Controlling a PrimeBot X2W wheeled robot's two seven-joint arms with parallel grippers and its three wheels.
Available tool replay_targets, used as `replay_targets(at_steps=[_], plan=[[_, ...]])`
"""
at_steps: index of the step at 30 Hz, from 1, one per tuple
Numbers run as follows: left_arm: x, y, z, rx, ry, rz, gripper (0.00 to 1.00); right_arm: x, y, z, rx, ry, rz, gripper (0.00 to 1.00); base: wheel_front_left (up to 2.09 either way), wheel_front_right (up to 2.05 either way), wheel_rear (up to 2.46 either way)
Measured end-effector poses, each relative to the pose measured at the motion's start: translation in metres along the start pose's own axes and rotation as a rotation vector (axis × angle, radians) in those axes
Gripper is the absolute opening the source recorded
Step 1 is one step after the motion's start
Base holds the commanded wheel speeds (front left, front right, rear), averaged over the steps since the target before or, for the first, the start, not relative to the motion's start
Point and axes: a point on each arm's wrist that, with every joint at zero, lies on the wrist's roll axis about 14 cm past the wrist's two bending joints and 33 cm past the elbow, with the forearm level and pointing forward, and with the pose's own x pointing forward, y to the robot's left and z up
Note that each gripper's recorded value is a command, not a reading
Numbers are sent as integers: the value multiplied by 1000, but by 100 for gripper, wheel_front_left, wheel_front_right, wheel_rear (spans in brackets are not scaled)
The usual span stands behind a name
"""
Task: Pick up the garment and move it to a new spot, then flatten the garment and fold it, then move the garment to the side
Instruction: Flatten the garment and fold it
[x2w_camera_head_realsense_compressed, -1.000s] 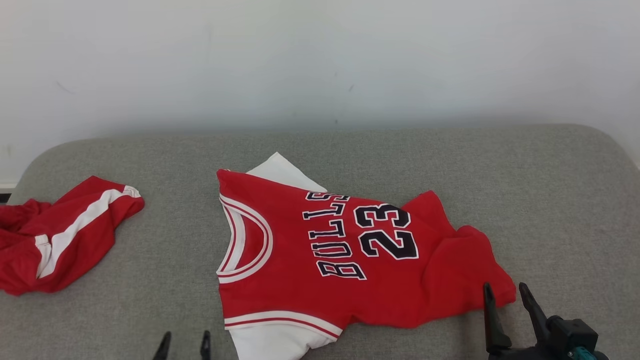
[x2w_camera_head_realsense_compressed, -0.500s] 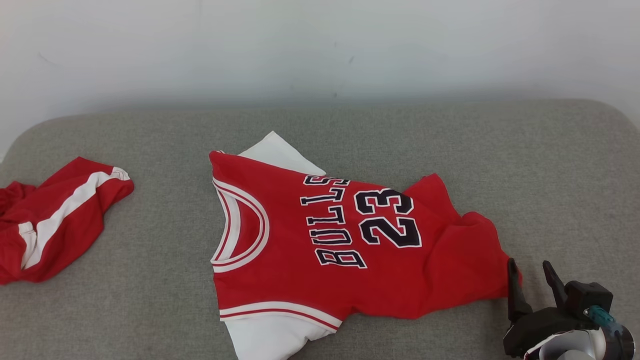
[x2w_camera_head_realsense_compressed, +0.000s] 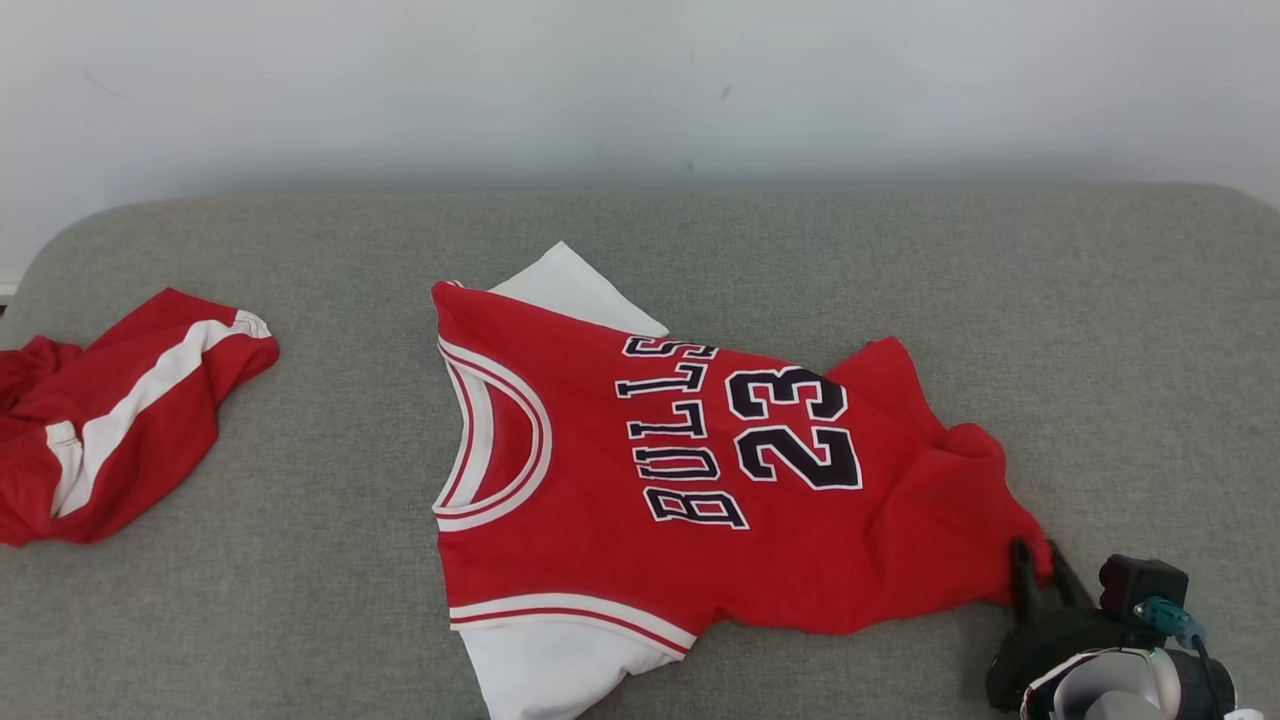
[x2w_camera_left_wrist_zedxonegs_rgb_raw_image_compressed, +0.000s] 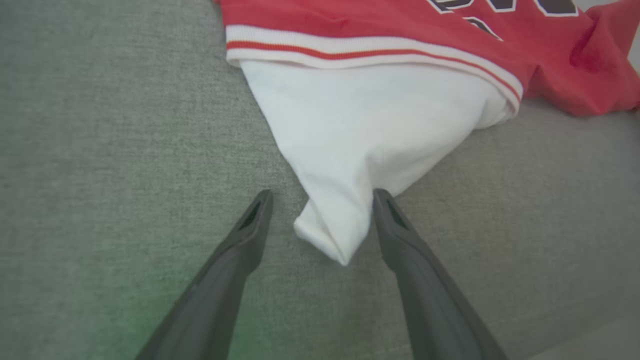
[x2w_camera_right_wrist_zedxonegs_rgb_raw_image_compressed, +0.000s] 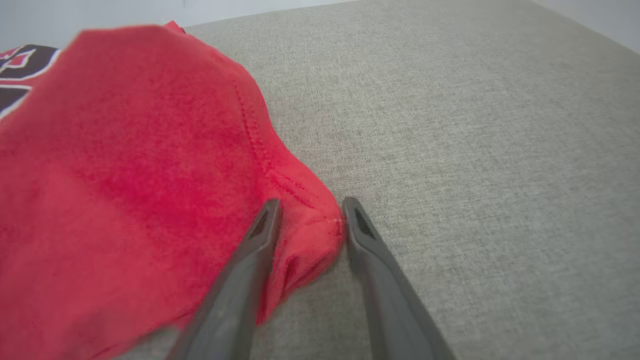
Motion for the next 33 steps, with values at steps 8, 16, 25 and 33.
replay_targets(at_steps=[8,16,25,33], plan=[[3,-13,18,-19,-53,-42,0,-5,4,27,20,-97,11,0,0,0,0],[-7,-6,58,-13,-195,-26,0,-19,13,60,43,-233,44,0,0,0,0],[3,-12,167,119,-464,-126,0,-11,42,133,52,-431,137,0,0,0,0],[36,-14,311,332,-623,-227,0,30,74,230,38,-583,221,0,0,0,0]])
